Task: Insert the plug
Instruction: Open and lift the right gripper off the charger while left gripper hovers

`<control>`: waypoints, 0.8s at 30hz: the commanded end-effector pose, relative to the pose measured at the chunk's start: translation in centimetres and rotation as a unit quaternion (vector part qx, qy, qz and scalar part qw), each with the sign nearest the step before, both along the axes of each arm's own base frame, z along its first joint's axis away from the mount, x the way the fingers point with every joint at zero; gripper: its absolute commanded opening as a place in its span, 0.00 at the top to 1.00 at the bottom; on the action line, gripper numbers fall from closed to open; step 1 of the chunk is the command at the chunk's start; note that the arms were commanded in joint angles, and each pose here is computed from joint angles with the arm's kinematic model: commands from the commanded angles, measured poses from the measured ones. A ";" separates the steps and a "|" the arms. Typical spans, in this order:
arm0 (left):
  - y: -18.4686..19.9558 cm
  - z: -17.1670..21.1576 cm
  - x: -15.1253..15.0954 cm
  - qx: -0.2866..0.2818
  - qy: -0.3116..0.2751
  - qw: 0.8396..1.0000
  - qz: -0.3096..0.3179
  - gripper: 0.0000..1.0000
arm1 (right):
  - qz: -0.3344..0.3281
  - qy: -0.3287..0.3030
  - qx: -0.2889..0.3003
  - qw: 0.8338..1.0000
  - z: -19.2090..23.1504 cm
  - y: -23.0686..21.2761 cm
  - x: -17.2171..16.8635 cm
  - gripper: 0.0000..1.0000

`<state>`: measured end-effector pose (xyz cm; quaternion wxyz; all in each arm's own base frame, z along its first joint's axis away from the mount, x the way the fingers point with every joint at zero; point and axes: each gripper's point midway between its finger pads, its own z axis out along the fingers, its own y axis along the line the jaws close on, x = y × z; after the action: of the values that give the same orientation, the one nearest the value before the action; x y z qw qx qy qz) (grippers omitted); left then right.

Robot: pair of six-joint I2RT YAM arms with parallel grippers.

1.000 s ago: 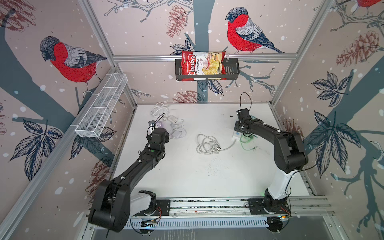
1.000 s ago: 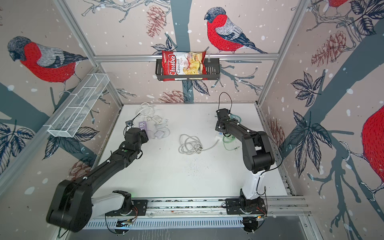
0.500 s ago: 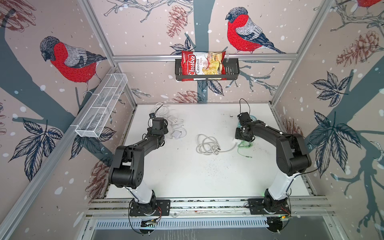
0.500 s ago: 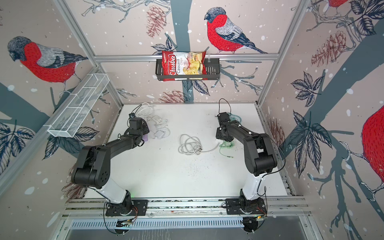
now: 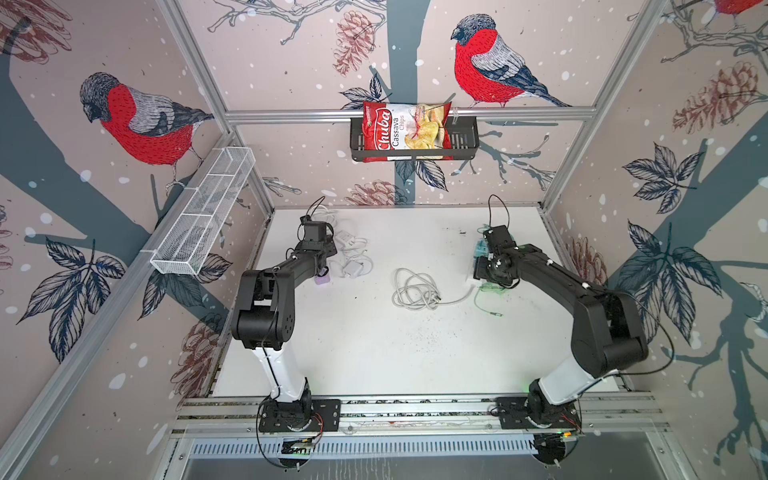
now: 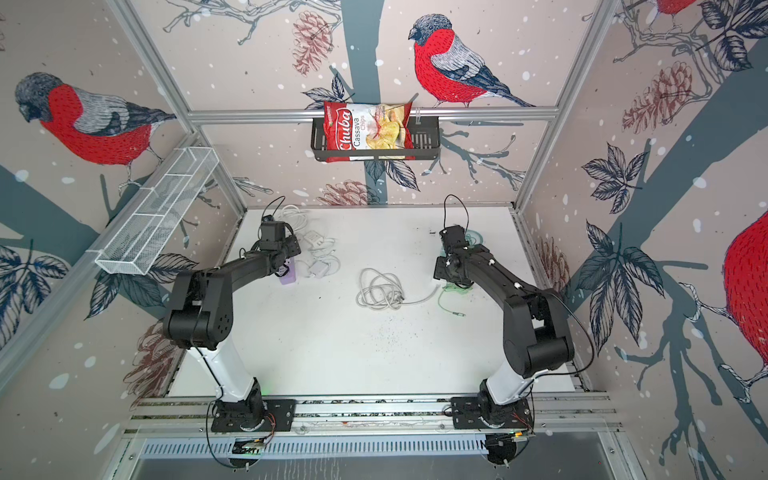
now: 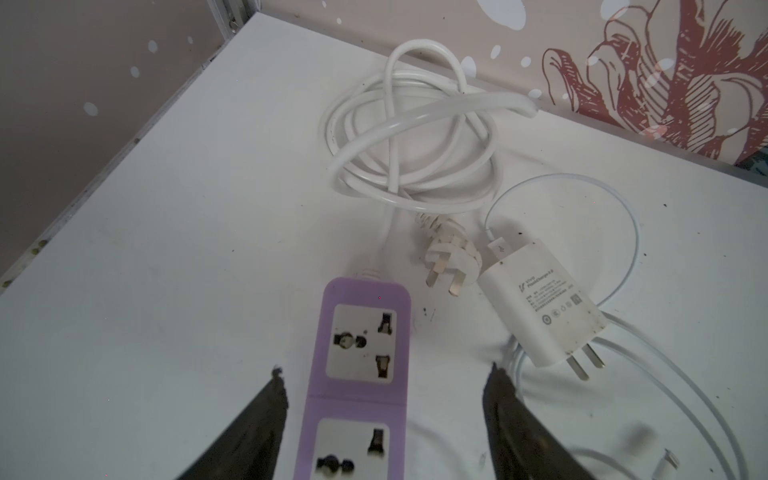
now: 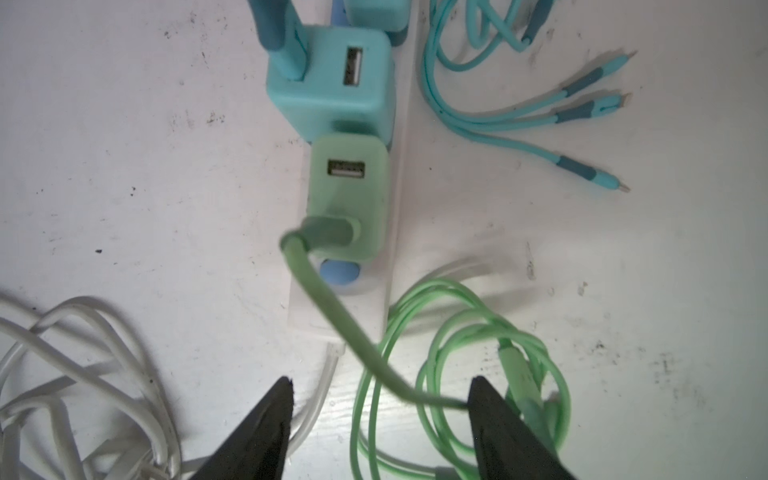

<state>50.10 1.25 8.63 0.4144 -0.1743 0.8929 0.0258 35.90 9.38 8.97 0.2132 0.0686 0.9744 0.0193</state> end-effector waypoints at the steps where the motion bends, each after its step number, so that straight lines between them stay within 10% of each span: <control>1: -0.1 -1.6 -0.7 -0.018 0.046 0.999 -0.004 0.26 | -0.008 0.001 0.005 1.000 0.1 -0.4 -0.9 0.31; 24: 1.6 -6.2 -1.0 -0.042 0.161 0.986 0.025 0.36 | -0.012 -0.015 0.033 0.999 -0.3 -1.6 -5.4 0.24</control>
<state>50.42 2.44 3.21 0.2820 -0.1959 0.9389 0.0239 30.89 7.73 8.35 0.2187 0.0774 0.9719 0.0407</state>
